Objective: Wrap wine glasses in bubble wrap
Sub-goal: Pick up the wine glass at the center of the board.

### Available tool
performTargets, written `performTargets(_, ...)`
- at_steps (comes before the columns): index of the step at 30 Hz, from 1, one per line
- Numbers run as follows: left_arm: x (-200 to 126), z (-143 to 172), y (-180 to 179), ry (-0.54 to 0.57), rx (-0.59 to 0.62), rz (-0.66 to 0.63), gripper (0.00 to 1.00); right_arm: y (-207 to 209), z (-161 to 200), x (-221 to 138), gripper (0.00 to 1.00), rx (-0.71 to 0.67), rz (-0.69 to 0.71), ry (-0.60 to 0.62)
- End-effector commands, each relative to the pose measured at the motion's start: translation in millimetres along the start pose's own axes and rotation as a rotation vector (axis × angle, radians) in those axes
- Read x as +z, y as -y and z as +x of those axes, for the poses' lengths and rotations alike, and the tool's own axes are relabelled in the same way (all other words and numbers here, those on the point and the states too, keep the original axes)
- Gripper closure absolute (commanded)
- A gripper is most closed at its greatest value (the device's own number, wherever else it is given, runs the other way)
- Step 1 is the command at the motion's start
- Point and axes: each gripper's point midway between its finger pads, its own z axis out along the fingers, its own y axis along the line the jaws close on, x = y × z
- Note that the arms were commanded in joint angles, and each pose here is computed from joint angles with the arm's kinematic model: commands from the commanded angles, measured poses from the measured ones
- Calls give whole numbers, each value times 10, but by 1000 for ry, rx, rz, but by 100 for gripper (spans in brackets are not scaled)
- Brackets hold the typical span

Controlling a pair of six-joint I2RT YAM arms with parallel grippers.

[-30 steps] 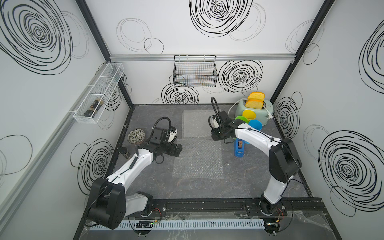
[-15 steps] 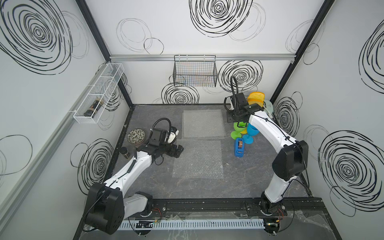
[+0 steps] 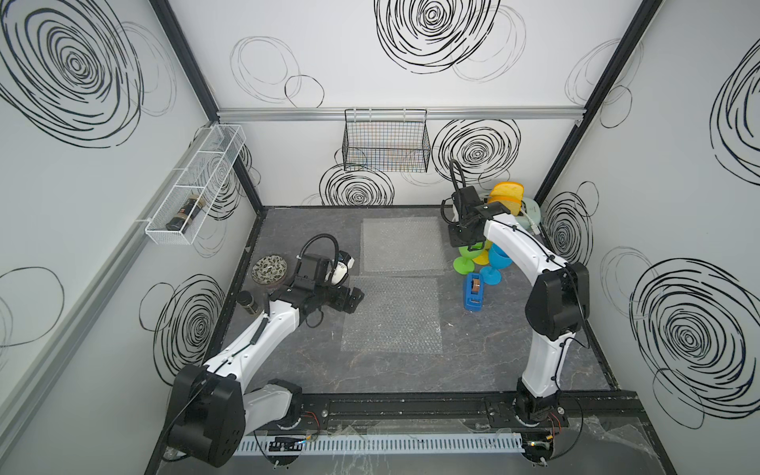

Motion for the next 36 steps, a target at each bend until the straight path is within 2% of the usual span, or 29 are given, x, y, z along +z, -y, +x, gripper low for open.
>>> performTargets(1, -144, -308, 161, 78, 81, 38, 3, -72, -82, -374, 98, -6, -32, 32)
performTargets(4, -214, -481, 395, 107, 155, 96, 3, -222, -111, -683, 99, -30, -84, 46)
performTargets(7, -273, -679, 635, 202, 258, 140, 3, -403, -52, -971, 99, -65, -143, 47)
performTargets(11, -365, -905, 1013, 343, 439, 189, 3, -866, 226, -1259, 98, -130, -404, -6)
performTargets(13, -372, -944, 1176, 377, 496, 216, 3, -1065, 383, -1359, 99, -147, -517, -42)
performTargets(15, -320, -930, 1289, 373, 507, 253, 3, -1215, 516, -1456, 99, -157, -598, -63)
performTargets(18, -220, -882, 1328, 358, 459, 288, 2, -1378, 649, -1621, 99, -159, -717, -84)
performTargets(26, -34, -664, 1440, 308, 459, 325, 17, -1721, 930, -1927, 100, -199, -960, -115)
performTargets(30, 86, -531, 1481, 282, 480, 321, 24, -1788, 988, -2011, 100, -193, -1030, -113)
performTargets(36, 193, -448, 1460, 254, 482, 282, 40, -1836, 1037, -2144, 100, -192, -1088, -113)
